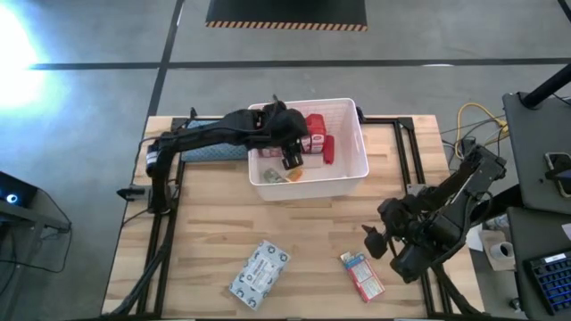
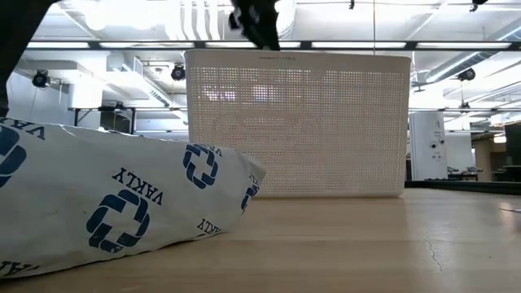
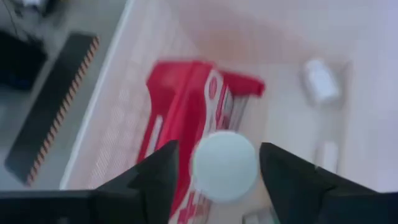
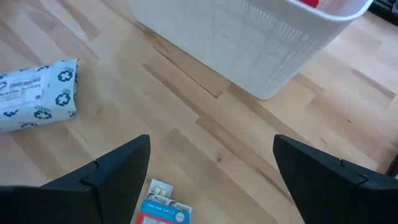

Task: Pick & place medical supplies in basket/bin
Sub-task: Put the white medicine bottle into the bin, then put the mailer bag into the bin

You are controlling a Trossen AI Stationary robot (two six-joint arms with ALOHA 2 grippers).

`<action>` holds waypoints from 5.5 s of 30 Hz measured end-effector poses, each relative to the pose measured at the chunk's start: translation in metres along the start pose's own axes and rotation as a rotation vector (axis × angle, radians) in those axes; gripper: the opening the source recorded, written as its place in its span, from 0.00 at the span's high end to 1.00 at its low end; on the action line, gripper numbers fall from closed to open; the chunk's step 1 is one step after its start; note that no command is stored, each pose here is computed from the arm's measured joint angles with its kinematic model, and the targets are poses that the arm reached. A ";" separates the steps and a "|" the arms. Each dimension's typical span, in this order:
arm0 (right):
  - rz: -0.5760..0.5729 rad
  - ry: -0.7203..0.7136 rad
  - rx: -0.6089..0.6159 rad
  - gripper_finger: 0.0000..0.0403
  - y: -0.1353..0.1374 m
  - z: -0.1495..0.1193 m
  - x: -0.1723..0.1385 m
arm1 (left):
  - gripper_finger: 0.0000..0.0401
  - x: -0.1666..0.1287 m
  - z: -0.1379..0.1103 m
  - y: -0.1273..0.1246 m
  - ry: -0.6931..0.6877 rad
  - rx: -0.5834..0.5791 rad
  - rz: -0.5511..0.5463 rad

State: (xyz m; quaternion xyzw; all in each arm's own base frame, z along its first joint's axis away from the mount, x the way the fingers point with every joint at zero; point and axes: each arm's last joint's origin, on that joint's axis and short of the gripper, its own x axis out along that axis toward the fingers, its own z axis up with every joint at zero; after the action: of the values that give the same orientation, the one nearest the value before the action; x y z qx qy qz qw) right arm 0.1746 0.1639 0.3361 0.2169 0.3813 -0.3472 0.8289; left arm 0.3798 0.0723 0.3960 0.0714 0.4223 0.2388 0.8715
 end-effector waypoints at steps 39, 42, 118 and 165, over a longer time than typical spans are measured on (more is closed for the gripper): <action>0.504 0.476 0.567 0.18 0.066 -0.079 0.129 | 0.31 -0.087 -0.275 -0.164 0.188 -0.769 -0.617; 0.495 0.436 0.586 0.18 0.064 -0.065 0.141 | 0.31 -0.072 -0.294 -0.174 0.197 -0.840 -0.665; 0.700 0.240 0.204 0.18 0.123 -0.021 0.218 | 0.31 0.046 -0.220 -0.274 0.208 -0.633 -0.840; 0.420 -0.362 0.276 0.53 0.005 0.154 0.092 | 0.40 -0.143 -0.209 -0.137 -0.397 -0.821 -0.510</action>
State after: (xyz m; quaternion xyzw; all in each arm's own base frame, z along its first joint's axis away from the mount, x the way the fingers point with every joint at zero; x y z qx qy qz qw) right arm 0.2953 0.0331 0.3591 0.3361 0.1234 -0.2501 0.8996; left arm 0.1921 -0.1319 0.3193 -0.3375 0.1246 0.1468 0.9214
